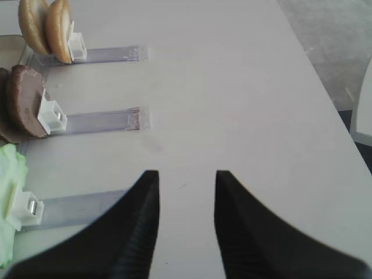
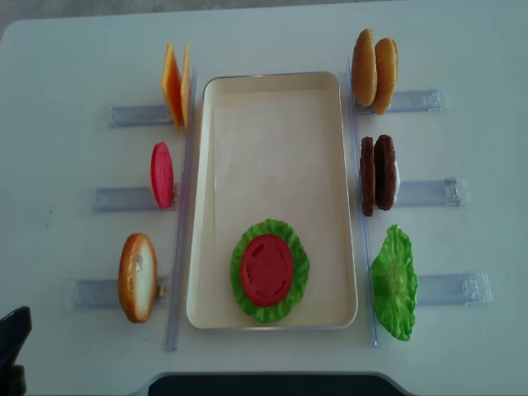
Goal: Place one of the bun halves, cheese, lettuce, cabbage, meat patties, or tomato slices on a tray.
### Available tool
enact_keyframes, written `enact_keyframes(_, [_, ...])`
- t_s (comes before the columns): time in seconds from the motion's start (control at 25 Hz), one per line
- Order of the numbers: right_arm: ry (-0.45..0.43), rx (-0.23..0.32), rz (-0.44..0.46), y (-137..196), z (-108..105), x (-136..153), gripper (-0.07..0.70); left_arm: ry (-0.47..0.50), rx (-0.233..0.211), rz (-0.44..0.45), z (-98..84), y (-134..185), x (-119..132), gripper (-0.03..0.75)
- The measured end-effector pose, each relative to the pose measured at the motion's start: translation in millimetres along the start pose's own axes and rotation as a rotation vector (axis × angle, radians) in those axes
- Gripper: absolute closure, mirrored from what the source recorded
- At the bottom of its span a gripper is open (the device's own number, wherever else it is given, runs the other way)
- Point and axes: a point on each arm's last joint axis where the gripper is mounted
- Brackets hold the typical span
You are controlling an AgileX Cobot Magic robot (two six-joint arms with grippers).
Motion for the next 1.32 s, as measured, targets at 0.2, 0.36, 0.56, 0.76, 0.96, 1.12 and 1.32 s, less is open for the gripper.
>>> enact_keyframes(0.2, [0.000,0.000,0.000,0.0,0.0,0.0,0.402,-0.001,-0.007,-0.092,-1.2,9.1,-10.2,0.414])
enact_keyframes(0.36, [0.000,0.000,0.000,0.0,0.0,0.0,0.402,-0.006,-0.009,-0.138,-1.4,13.7,-15.1,0.423])
enact_keyframes(0.56, [0.000,0.000,0.000,0.0,0.0,0.0,0.402,-0.011,-0.010,-0.170,-1.5,16.8,-18.6,0.424])
enact_keyframes(0.76, [0.000,0.000,0.000,0.0,0.0,0.0,0.402,-0.014,-0.010,-0.191,-1.5,19.0,-20.8,0.427])
enact_keyframes(0.96, [0.000,0.000,0.000,0.0,0.0,0.0,0.402,-0.014,-0.010,-0.191,-1.4,19.0,-20.8,0.439])
enact_keyframes(1.12, [0.000,0.000,0.000,0.0,0.0,0.0,0.402,-0.014,-0.010,-0.191,-1.4,19.0,-20.8,0.440])
enact_keyframes(1.32, [0.000,0.000,0.000,0.0,0.0,0.0,0.402,-0.014,-0.010,-0.191,-1.4,19.0,-20.8,0.440])
Point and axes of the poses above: a point on each arm's last joint axis where the gripper is mounted, x pointing out along that axis toward the gripper, z along the wrist's bending axis when the last joint is at zero, y = z × x, and after that the axes turned 4 degrees about x, right-handed
